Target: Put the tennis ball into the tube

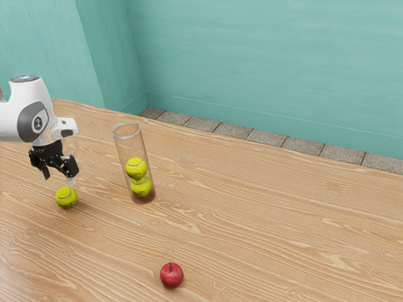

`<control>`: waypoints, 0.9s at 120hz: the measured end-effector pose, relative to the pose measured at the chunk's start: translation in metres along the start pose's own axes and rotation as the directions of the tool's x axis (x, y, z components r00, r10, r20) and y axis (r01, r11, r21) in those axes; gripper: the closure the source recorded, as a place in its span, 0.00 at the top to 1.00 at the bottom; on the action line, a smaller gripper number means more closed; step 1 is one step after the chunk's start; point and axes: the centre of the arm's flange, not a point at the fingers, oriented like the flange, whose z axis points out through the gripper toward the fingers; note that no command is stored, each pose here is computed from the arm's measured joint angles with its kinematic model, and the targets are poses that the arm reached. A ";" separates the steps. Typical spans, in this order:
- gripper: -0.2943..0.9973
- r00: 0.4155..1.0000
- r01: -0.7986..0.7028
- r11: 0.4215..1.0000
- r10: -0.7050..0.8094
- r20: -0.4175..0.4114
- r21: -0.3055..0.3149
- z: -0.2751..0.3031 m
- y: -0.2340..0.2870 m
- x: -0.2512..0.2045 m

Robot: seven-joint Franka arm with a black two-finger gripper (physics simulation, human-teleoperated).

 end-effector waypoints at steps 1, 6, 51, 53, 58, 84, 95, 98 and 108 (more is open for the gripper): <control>0.77 1.000 0.001 1.000 -0.001 0.002 0.000 0.002 -0.001 0.000; 0.77 1.000 0.001 1.000 -0.001 0.007 0.000 0.010 -0.006 0.000; 0.77 1.000 -0.002 1.000 0.003 0.014 -0.018 0.057 -0.020 0.018; 0.77 1.000 -0.002 1.000 0.003 0.016 -0.018 0.059 -0.021 0.018; 0.77 1.000 -0.003 1.000 0.003 0.020 -0.020 0.064 -0.022 0.019; 0.77 1.000 -0.013 1.000 0.014 0.024 -0.017 0.082 -0.026 0.029; 0.77 1.000 -0.020 1.000 0.020 0.019 -0.013 0.086 -0.026 0.033; 0.77 1.000 -0.022 1.000 0.022 0.020 -0.013 0.088 -0.026 0.034; 0.77 0.999 -0.023 1.000 0.024 0.026 -0.017 0.096 -0.025 0.034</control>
